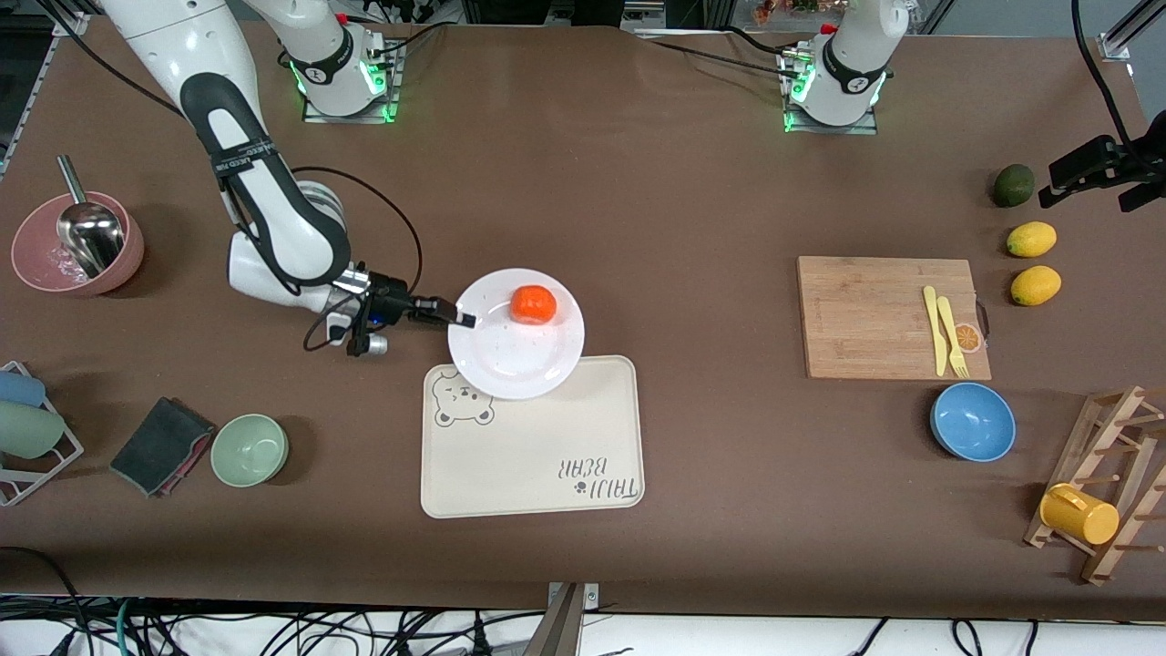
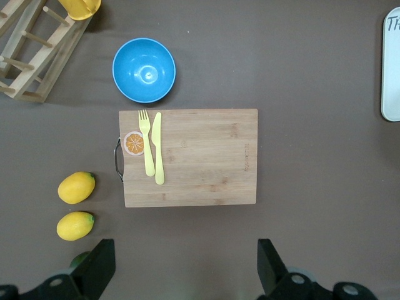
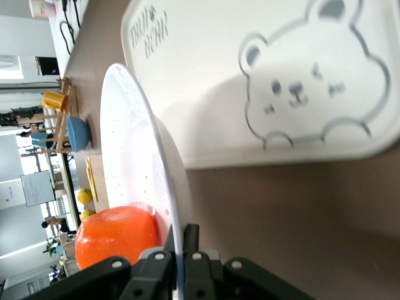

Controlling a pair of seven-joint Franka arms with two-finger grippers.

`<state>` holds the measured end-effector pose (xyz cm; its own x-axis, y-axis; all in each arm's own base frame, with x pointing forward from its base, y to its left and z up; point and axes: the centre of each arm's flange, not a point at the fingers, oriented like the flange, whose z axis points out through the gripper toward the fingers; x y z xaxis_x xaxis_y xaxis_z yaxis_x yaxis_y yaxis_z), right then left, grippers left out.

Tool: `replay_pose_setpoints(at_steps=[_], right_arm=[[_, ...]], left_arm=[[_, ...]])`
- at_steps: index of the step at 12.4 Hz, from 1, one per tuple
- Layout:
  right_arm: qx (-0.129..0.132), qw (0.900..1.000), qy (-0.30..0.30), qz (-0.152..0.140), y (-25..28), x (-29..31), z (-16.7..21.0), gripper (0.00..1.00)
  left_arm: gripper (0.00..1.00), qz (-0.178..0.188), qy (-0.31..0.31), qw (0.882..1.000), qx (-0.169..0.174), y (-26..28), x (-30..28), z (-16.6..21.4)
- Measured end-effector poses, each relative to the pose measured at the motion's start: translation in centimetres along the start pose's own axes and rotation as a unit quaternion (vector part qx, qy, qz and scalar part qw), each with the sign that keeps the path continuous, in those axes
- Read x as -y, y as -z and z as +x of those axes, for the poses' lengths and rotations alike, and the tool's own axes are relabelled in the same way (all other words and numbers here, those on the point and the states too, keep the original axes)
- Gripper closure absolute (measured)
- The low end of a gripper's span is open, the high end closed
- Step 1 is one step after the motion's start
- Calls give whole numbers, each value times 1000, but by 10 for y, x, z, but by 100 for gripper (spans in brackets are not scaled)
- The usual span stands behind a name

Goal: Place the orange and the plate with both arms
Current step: 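Lift the plate with the right gripper and carry it over the bear tray, then lower the plate onto the bear tray with the right gripper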

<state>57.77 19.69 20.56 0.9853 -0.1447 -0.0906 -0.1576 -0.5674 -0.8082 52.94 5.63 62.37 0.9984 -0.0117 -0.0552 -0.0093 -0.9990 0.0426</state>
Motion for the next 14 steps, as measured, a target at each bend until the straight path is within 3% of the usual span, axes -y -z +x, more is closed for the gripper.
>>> replay_pose_setpoints(at_steps=[6,14], right_arm=[[-22,999,-24,23,-30,-32,80,95],[-18,999,-15,25,-52,-59,95,95]], left_arm=[[0,0,0,1000,1,-1,0,0],[0,0,-4,1000,1,-1,-4,1]])
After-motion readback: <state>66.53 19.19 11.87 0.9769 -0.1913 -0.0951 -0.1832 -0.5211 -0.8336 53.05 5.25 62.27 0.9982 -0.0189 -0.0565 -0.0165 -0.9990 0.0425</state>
